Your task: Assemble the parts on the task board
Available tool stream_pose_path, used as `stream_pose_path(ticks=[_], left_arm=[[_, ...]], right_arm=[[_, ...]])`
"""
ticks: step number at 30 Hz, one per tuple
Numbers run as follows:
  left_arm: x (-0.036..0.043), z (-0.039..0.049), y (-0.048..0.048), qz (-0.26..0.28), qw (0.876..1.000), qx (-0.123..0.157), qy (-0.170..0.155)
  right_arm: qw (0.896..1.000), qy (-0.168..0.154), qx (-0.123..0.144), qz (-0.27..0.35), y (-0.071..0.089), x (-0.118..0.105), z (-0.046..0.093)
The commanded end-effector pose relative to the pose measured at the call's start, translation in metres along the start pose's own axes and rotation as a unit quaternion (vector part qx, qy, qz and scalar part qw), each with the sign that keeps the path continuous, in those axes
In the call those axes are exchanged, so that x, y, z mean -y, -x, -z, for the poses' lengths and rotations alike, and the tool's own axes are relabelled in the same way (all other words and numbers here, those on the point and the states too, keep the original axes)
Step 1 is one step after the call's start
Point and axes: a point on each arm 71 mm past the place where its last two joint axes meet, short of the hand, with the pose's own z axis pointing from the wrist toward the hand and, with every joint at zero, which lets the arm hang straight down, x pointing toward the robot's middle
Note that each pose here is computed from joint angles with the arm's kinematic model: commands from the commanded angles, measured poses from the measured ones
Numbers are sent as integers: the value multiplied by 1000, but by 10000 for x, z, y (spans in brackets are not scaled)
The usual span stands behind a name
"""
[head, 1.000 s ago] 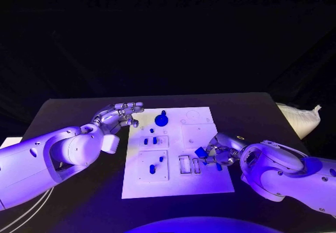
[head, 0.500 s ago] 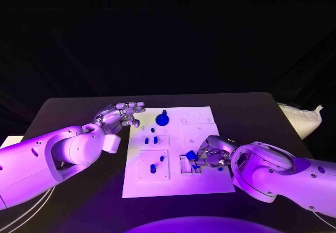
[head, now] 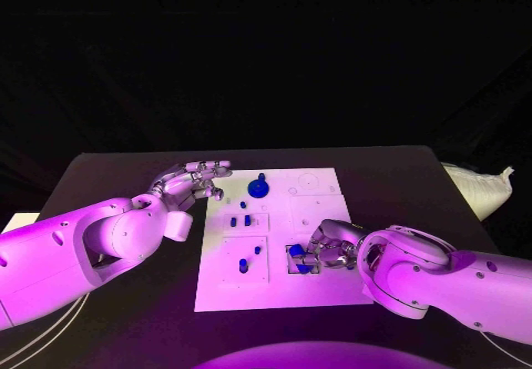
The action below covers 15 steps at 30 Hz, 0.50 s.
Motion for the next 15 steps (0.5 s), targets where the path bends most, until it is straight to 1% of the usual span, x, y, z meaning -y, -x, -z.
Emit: stream_pose_path(ticks=[1,8,15], left_arm=[[3,0,-33,2,1000,-12,-2],[4,5,-25,2,1000,-12,-1],[5,9,-23,2,1000,-11,-1]], right_arm=[[1000,-5,-7,12,-18,4,-11],[1000,-4,6,23,2,12,-29],[1000,-1,9,29,7,11,-31]])
